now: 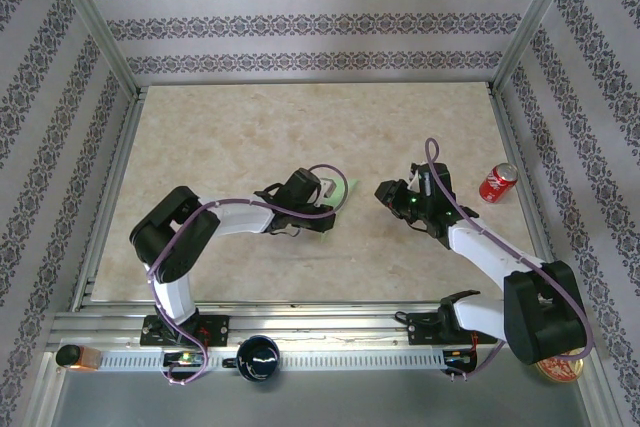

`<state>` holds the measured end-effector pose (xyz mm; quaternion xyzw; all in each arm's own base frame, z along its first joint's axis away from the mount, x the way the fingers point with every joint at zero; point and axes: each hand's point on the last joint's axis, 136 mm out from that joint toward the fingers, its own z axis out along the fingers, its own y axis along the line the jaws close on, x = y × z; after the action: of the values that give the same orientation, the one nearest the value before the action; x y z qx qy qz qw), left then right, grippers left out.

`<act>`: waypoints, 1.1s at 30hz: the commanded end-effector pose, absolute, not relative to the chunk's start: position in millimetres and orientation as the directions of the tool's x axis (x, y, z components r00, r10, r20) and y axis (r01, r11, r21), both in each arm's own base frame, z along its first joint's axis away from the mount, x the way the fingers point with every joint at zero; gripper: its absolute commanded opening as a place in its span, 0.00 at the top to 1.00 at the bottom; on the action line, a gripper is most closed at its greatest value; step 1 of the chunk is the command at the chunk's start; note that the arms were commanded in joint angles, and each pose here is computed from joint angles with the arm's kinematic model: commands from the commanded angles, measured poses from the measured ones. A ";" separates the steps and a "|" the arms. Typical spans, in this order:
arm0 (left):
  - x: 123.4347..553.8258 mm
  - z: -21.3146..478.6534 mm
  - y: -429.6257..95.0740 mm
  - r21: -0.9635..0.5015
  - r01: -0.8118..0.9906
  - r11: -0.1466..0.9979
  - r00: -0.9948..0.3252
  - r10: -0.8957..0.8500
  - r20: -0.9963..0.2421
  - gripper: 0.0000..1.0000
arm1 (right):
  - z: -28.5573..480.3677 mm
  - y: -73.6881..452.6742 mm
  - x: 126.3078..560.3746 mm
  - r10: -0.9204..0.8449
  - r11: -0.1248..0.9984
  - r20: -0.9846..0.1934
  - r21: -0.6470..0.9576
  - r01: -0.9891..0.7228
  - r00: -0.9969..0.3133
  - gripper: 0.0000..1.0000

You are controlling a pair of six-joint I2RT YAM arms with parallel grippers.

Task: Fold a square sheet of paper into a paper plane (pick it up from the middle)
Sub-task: Fold the wing for the fifth time at the center of the table.

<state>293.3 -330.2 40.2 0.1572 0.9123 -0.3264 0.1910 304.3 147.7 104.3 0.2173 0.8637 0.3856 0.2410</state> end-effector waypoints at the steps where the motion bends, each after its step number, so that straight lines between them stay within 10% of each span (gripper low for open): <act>1: 298.5 59.1 -341.8 -0.667 0.379 0.642 -0.898 0.082 -0.431 1.00 | 103.4 152.3 304.5 0.533 0.607 -0.255 0.779 0.155 -0.807 0.71; 33: 294.4 35.4 -348.1 -0.792 0.290 0.537 -0.939 0.000 -0.343 1.00 | 76.7 210.8 307.8 0.379 0.564 -0.135 0.818 0.112 -0.915 0.84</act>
<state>289.8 -345.9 31.6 0.0857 0.8756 -0.4525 0.1455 300.2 200.7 65.8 0.1625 0.8778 0.4292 0.1375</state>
